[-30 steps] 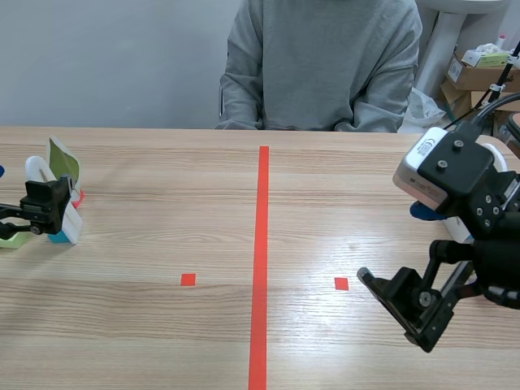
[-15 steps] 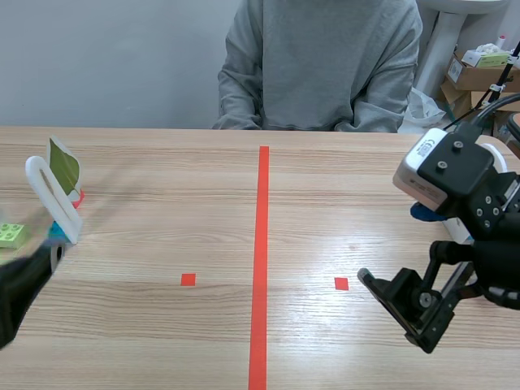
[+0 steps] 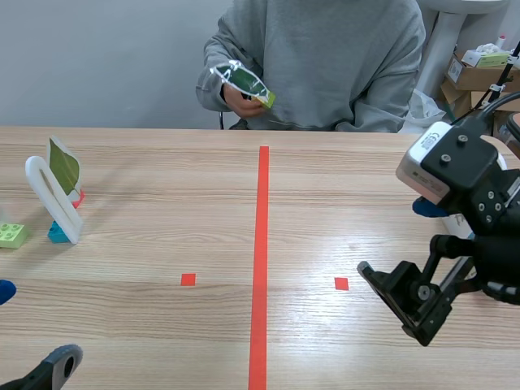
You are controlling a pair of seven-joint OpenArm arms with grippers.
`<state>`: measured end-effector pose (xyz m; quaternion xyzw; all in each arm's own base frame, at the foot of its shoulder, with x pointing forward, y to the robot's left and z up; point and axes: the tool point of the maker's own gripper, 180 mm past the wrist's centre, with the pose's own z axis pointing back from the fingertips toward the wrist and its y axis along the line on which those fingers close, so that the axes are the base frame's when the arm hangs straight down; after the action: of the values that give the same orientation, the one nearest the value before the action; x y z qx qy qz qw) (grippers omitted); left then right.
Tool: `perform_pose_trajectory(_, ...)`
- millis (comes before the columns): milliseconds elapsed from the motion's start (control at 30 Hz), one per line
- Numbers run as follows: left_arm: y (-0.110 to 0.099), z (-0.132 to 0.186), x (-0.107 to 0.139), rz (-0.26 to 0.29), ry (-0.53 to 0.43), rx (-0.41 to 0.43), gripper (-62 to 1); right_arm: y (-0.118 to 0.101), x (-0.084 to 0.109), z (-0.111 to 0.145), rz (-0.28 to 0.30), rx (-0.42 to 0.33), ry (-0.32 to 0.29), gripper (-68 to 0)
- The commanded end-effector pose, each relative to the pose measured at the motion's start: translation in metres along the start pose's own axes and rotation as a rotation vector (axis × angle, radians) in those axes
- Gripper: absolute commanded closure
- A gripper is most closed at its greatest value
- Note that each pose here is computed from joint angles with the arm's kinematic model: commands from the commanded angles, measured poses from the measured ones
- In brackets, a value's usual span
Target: Do the leaf sorting experiment
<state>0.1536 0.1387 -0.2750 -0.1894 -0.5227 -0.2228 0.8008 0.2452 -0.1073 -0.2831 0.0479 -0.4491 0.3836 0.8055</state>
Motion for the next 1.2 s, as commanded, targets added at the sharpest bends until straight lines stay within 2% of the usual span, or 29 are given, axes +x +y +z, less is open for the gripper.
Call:
perform_pose_trajectory(0, 0.004, 0.0, 0.004, 0.004, -0.023, 0.023, -62.3, -0.004, 0.007, 0.002, 0.005, -0.011, -0.025, -57.8)
perform_pose_trajectory(400, 0.007, -0.003, 0.008, -0.012, -0.036, 0.023, -62.3, -0.003, 0.008, 0.003, 0.004, -0.006, -0.034, -57.8)
perform_pose_trajectory(567, 0.009, -0.005, 0.012, -0.021, -0.05, 0.025, -62.3, 0.0, 0.013, 0.003, -0.032, 0.011, -0.059, -57.8)
perform_pose_trajectory(1167, 0.012, -0.009, 0.014, -0.038, -0.044, 0.029, -62.3, 0.004, 0.012, 0.003, -0.055, 0.025, -0.063, -57.8)
